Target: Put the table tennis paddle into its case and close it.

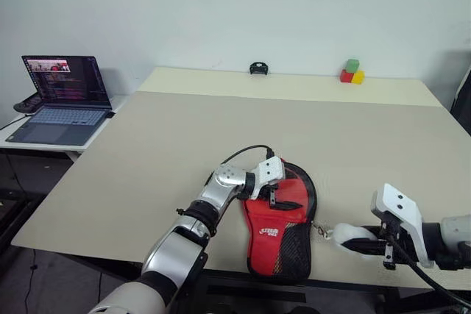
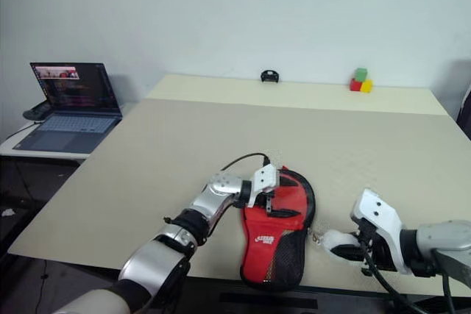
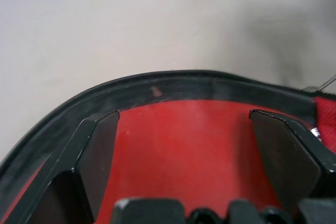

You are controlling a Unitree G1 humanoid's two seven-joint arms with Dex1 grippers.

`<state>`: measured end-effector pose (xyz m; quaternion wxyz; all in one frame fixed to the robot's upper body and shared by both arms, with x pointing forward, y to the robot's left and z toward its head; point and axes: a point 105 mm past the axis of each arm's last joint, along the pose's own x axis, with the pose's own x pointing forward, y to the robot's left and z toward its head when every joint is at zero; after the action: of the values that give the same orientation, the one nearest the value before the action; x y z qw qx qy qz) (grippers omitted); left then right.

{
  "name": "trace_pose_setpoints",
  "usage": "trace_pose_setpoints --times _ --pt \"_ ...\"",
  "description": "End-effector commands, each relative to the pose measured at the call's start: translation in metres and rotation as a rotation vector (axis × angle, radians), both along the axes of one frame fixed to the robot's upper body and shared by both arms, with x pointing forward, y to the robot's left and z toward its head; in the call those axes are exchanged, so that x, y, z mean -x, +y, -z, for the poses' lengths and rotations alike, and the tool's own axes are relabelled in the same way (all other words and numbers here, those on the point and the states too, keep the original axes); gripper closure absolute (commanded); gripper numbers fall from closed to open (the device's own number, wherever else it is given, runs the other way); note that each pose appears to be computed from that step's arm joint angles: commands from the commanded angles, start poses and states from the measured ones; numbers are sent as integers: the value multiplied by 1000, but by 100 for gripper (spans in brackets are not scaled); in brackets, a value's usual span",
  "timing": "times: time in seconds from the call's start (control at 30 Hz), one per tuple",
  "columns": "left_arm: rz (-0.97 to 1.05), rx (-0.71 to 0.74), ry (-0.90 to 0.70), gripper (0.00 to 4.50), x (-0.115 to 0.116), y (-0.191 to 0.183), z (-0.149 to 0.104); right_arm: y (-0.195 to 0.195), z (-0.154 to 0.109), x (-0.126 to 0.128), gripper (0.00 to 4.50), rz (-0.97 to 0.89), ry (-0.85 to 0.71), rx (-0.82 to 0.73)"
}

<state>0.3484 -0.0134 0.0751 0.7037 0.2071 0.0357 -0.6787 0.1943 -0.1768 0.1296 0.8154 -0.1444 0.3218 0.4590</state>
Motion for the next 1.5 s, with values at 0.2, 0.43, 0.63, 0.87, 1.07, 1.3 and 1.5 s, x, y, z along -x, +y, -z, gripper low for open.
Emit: trace_pose_setpoints --times 0.2,0.43,0.63,0.87,1.07,1.3,1.5 --pt "21 -176 155 18 25 20 61 14 0 30 404 -95 67 -17" --pt "23 -178 159 18 26 22 63 30 8 60 406 -174 170 -56" --pt "19 -186 161 18 27 27 65 48 18 84 406 -240 245 -107" --pt "30 -193 153 18 26 26 62 65 23 101 406 -286 309 -186" --pt "35 -193 140 18 24 23 58 70 28 95 406 -256 249 -172" --pt "27 -185 127 18 22 21 57 69 28 87 307 -214 211 -158" --pt "20 -173 123 18 22 17 57 67 19 79 117 -207 179 -167"
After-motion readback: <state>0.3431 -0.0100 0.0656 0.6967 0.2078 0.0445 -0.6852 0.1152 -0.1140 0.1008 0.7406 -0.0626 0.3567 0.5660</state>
